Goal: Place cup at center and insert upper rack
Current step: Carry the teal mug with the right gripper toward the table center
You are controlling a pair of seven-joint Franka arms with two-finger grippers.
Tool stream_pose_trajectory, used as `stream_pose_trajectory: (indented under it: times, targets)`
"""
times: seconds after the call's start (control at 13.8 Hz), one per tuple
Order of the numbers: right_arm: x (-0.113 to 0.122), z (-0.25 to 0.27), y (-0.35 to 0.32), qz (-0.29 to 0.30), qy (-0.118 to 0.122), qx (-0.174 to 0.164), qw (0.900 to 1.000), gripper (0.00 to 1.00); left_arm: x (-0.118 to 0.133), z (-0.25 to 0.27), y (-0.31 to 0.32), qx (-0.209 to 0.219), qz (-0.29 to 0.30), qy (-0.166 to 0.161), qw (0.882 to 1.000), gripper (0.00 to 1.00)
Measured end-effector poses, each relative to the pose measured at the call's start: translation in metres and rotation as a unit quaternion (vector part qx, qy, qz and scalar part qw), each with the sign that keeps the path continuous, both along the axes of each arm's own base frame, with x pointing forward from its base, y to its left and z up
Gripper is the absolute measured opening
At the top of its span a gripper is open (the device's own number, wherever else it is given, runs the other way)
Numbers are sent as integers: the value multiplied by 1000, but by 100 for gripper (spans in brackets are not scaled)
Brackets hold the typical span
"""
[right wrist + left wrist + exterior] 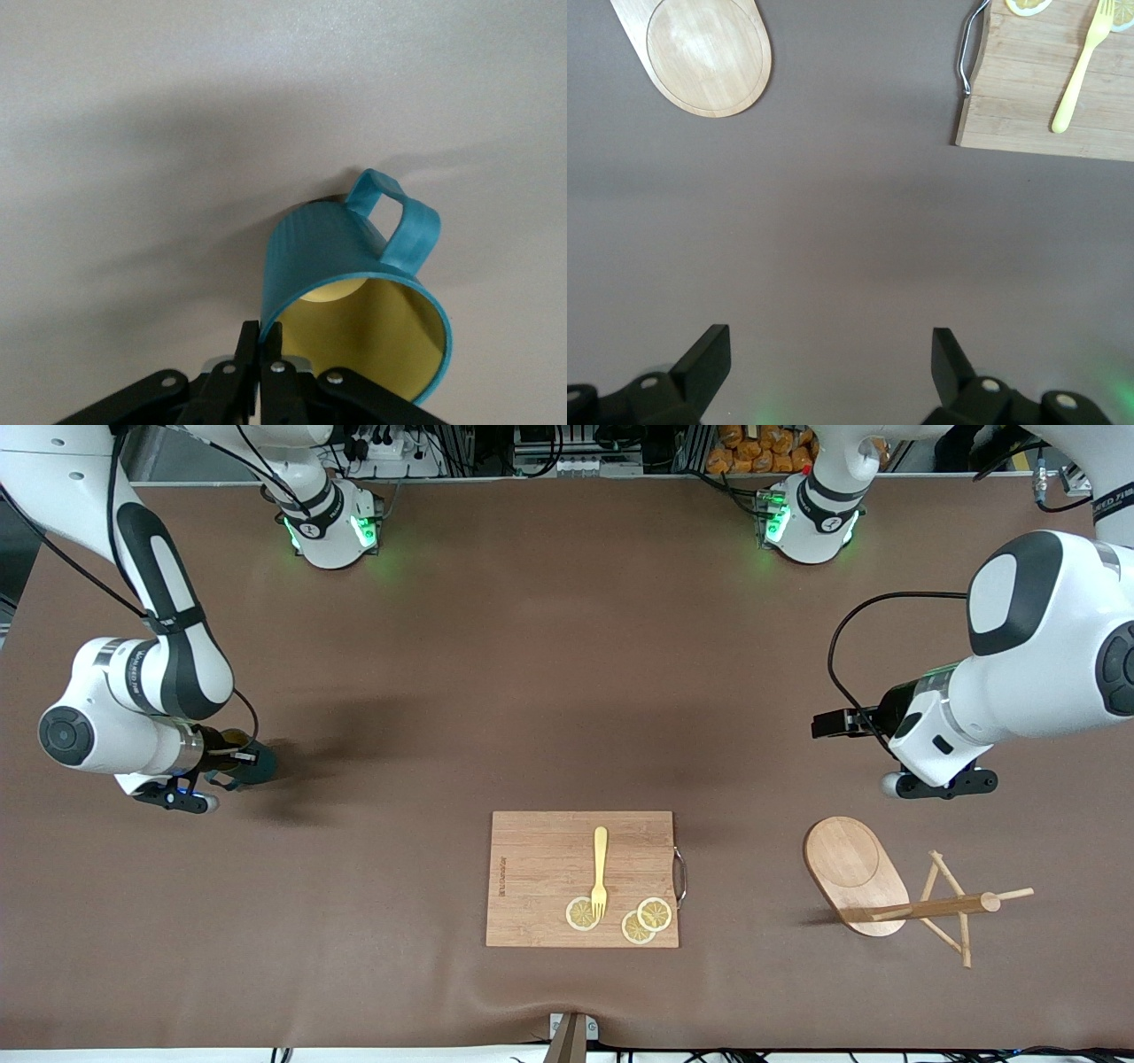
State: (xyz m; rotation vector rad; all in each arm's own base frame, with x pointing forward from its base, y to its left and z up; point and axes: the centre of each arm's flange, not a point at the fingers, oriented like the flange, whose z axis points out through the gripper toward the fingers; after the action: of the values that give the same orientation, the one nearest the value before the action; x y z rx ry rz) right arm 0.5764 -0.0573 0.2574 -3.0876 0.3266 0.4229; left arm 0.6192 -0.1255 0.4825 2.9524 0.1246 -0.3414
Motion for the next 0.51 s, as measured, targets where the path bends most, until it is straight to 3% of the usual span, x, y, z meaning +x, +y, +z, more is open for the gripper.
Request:
stream_pose_trajectory:
  times: [0.22, 0.51]
  targets:
    - [9, 29, 15, 12, 20, 5, 1000, 3, 1, -1, 0, 0, 1, -1, 1000, 100]
    - [18, 71, 72, -25, 19, -15, 999, 3, 2, -1, 0, -1, 1, -4, 1000, 100]
